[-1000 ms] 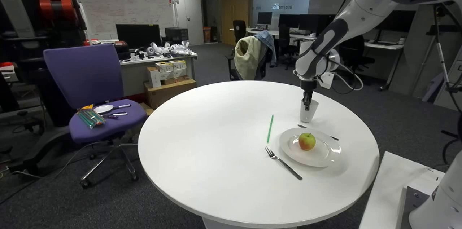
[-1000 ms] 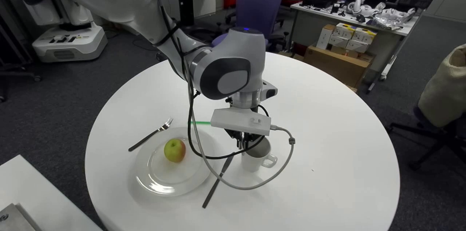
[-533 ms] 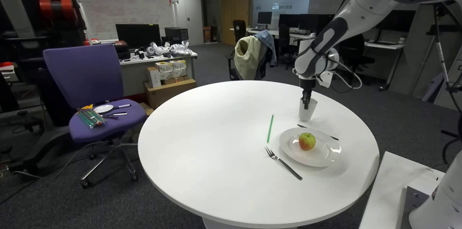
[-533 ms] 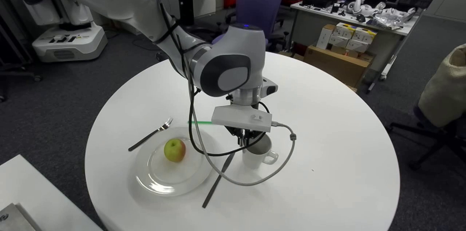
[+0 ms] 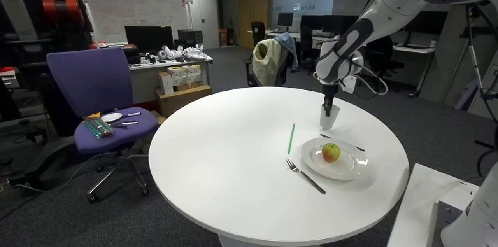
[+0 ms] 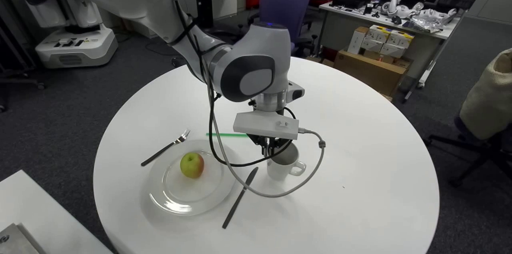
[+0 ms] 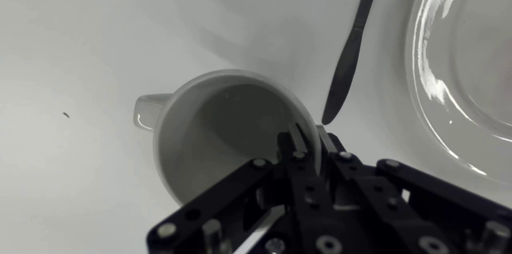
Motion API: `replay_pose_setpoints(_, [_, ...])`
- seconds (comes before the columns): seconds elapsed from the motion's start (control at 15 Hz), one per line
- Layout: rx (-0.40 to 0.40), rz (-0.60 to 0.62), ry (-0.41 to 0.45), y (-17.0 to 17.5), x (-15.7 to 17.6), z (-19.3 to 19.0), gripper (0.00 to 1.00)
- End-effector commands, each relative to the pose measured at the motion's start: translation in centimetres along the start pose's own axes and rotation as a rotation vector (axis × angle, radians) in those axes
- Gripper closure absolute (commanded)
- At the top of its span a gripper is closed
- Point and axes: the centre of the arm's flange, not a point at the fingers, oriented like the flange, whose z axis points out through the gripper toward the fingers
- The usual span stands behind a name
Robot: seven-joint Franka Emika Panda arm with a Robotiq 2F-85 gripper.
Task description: Move the mug forward
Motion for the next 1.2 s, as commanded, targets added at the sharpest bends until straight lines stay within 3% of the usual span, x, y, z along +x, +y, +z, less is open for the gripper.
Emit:
replay_pose_setpoints(0.0, [-0.006,-0.012,-0.002,0.9,0.9,-1.3,0.98])
replay_pose_setpoints(1.13, [-0.005,-0.019,-0.061,1.6,4.9,0.3,0.98])
